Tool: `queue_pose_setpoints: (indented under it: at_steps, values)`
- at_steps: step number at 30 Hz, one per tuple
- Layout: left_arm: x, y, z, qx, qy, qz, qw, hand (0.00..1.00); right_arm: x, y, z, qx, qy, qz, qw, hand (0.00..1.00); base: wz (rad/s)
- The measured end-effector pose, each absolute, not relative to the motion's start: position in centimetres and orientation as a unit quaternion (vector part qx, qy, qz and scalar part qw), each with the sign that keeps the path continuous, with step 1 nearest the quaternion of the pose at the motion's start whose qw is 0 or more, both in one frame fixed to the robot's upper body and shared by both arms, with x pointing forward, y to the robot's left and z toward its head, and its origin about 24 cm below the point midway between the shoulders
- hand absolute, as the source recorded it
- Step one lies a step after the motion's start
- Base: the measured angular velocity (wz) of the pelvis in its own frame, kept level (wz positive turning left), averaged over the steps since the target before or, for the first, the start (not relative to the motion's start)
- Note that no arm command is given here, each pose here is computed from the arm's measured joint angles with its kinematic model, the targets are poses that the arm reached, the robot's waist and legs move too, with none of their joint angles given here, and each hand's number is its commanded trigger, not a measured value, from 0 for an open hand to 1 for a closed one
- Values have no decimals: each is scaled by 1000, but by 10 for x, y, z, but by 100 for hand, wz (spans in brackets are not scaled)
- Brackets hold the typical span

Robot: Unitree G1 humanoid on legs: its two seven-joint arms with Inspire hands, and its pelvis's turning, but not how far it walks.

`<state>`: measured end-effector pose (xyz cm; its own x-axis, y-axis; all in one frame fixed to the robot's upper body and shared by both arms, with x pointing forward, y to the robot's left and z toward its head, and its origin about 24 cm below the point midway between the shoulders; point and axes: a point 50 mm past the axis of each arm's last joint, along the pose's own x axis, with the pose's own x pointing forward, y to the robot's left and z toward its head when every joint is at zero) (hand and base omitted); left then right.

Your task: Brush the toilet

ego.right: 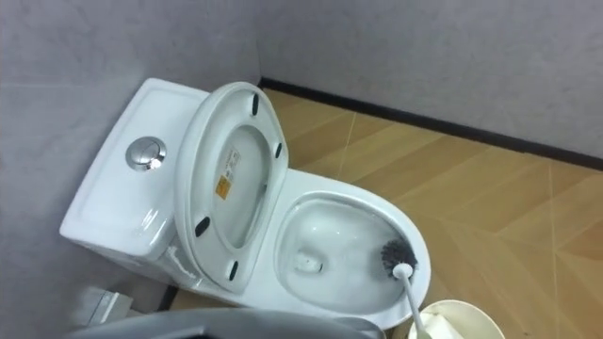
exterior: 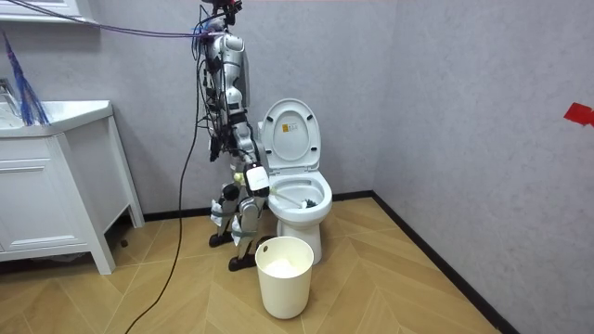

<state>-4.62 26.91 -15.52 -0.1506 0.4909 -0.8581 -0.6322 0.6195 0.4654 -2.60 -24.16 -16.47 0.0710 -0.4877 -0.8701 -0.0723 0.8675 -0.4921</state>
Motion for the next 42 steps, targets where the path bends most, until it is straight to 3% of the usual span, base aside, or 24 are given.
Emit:
queue_pose_setpoints:
  at_steps: [15, 25, 33, 42]
  values:
    - [18, 266, -157, 114, 613, 257, 738, 0, -12, -238, -162, -249, 621, -174, 722, 100, -13]
    - [16, 264, -157, 167, 615, 211, 741, 0, -9, -239, -160, -316, 597, -123, 727, 100, -8]
    - [28, 256, -158, 215, 602, 151, 754, 0, 38, -252, -139, -513, 455, -21, 727, 100, -17]
    - [52, 256, -156, 241, 577, 106, 773, 0, 65, -228, -138, -604, 358, 94, 706, 100, 4]
